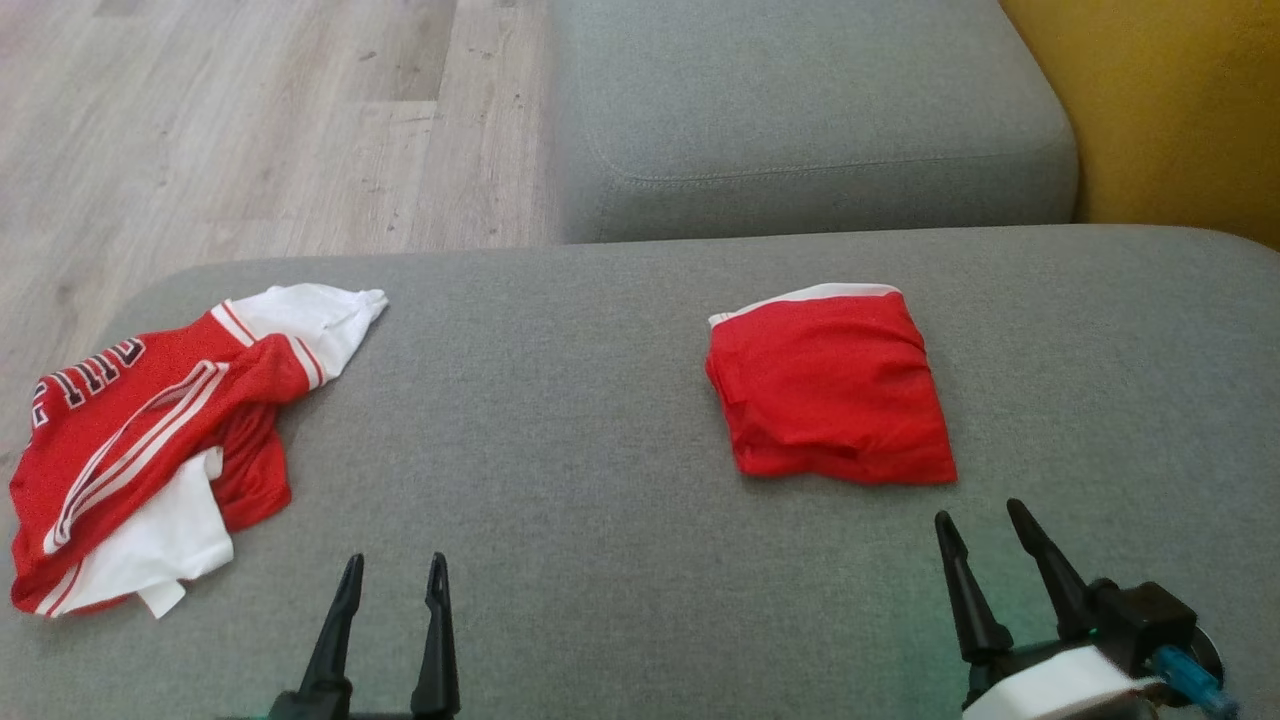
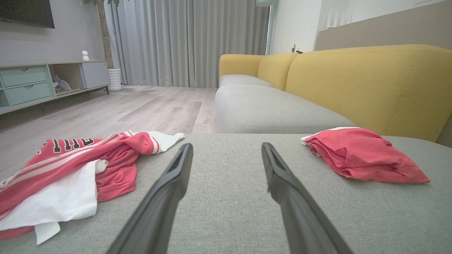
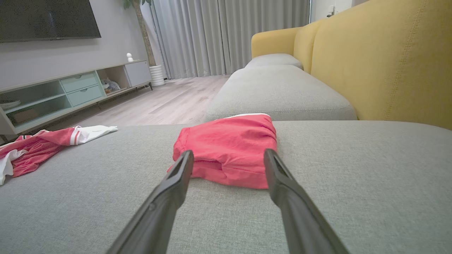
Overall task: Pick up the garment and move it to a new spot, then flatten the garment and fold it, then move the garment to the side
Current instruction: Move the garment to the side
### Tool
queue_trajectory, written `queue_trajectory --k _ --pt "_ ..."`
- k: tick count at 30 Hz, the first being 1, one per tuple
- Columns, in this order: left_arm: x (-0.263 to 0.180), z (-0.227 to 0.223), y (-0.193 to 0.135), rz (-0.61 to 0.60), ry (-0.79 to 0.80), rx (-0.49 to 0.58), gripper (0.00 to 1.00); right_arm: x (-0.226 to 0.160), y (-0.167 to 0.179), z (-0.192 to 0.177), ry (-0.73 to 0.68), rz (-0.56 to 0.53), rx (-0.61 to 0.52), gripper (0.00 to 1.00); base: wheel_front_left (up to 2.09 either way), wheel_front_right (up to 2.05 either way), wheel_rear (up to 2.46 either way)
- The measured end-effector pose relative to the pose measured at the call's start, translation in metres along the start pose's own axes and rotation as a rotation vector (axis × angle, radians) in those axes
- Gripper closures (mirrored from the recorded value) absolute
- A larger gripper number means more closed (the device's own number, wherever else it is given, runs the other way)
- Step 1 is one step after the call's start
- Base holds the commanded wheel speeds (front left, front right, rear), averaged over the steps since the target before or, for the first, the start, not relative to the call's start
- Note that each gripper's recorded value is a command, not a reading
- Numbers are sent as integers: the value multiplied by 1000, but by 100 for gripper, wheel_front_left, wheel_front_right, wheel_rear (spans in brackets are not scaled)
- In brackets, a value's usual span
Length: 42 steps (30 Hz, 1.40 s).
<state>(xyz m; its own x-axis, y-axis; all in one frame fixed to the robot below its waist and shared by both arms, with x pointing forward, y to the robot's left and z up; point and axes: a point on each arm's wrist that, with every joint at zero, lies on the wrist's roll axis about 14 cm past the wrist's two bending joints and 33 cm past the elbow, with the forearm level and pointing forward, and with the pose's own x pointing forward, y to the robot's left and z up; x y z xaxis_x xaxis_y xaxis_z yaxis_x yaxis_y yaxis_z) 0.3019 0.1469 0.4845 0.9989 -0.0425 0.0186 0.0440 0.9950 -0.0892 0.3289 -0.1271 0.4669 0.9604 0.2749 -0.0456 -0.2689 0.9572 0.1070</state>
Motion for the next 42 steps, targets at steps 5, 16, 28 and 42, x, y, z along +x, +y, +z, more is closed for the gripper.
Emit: queue_trajectory --k 5,16,28,42 --pt "1 -2 0 4 9 3 0 -1 -4 -3 7 -13 5 0 0 0 0" --pt "7 -11 2 16 42 -40 0 0 -18 -23 76 -64 1 0 0 0 0" --pt "52 -3 -13 -33 19 -47 0 88 -57 -20 118 -134 20 0 0 0 0" --pt "71 -19 -7 -15 66 -43 0 130 -68 -92 464 -132 48 100 0 0 0"
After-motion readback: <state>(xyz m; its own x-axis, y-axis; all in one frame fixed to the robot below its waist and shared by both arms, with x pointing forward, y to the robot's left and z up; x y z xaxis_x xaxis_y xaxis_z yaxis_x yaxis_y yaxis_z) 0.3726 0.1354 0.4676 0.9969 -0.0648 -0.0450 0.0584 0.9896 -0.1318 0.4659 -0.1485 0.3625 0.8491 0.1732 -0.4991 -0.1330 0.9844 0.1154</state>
